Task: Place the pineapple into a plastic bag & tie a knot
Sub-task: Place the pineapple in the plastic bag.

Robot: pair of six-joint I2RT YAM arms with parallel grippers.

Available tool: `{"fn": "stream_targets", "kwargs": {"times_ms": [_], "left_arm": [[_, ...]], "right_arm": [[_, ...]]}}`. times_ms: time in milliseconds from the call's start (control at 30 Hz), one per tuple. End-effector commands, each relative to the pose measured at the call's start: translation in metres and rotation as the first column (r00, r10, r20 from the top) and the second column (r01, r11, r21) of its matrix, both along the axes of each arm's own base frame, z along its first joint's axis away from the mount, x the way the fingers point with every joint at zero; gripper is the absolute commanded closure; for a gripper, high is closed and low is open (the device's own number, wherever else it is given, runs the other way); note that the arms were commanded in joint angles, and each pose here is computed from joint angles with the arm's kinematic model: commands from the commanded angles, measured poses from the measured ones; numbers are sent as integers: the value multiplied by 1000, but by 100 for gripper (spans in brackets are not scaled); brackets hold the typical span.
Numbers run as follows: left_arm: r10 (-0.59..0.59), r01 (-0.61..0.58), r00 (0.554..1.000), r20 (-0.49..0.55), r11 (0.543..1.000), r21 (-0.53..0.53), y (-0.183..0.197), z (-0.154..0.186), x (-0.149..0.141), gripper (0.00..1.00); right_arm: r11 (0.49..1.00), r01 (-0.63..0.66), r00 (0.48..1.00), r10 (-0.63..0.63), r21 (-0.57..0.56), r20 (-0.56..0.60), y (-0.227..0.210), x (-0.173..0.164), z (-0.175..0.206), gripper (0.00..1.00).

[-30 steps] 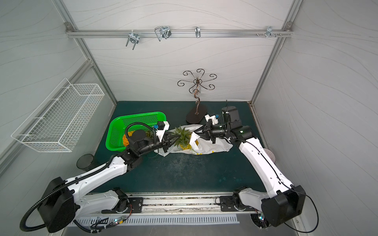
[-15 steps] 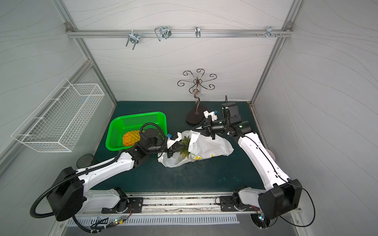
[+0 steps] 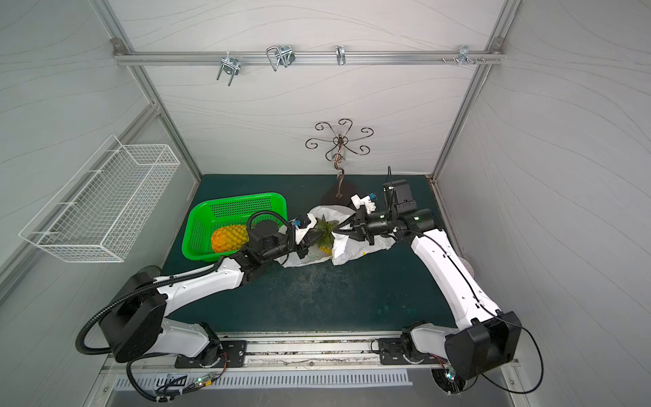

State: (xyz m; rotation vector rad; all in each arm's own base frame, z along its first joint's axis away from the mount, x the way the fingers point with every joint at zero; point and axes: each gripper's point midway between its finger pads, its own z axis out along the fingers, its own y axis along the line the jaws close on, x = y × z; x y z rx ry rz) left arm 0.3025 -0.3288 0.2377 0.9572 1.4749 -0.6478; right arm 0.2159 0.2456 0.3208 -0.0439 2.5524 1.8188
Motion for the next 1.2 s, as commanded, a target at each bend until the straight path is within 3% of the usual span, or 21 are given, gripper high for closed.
{"fn": "stream_targets", "kwargs": {"times_ms": [0, 167, 267, 433, 500, 567, 633, 700, 733, 867, 1033, 1167], "left_arm": [[75, -27, 978, 197, 971, -237, 2, 95, 10, 100], [145, -103, 985, 96, 931, -350, -4, 97, 25, 100], [108, -73, 992, 58, 904, -422, -16, 99, 22, 100], [-54, 74, 996, 70, 946, -315, -53, 65, 1, 99], [-140, 152, 988, 65, 958, -243, -61, 50, -11, 90], [-255, 259, 966, 42, 952, -165, -66, 34, -32, 65], [-338, 339, 941, 28, 933, -117, -66, 25, -49, 47], [-395, 394, 919, 6, 915, -92, -65, 19, -62, 38], [-420, 418, 908, -4, 905, -80, -63, 17, -68, 28], [-449, 448, 893, 4, 891, -66, -52, 25, -79, 24], [-366, 367, 930, 31, 927, -80, -14, 44, -74, 24], [-395, 395, 919, 13, 918, -34, 13, 52, -100, 24]], "right_arm": [[999, -28, 1000, 29, -18, 12, -6, -13, -8, 100], [998, -59, 998, 59, 33, 25, -1, -13, 3, 100], [998, -61, 998, 60, 33, 25, 0, -12, 2, 100], [998, -51, 998, 50, 29, 32, -1, -9, 1, 100], [999, -42, 999, 41, 24, 32, -3, -8, 0, 100], [999, -33, 999, 32, 22, 31, -5, -7, -1, 100], [999, -25, 999, 25, 21, 30, -7, -6, -2, 100], [999, -24, 999, 23, 22, 25, -8, -5, -4, 100], [999, -25, 1000, 24, 22, 19, -8, -5, -5, 100], [999, -26, 999, 26, 20, 24, -9, -5, -7, 100], [999, -36, 999, 36, -4, 27, -11, -11, -19, 100], [999, -42, 999, 42, -26, 11, -13, -14, -36, 100]]}}
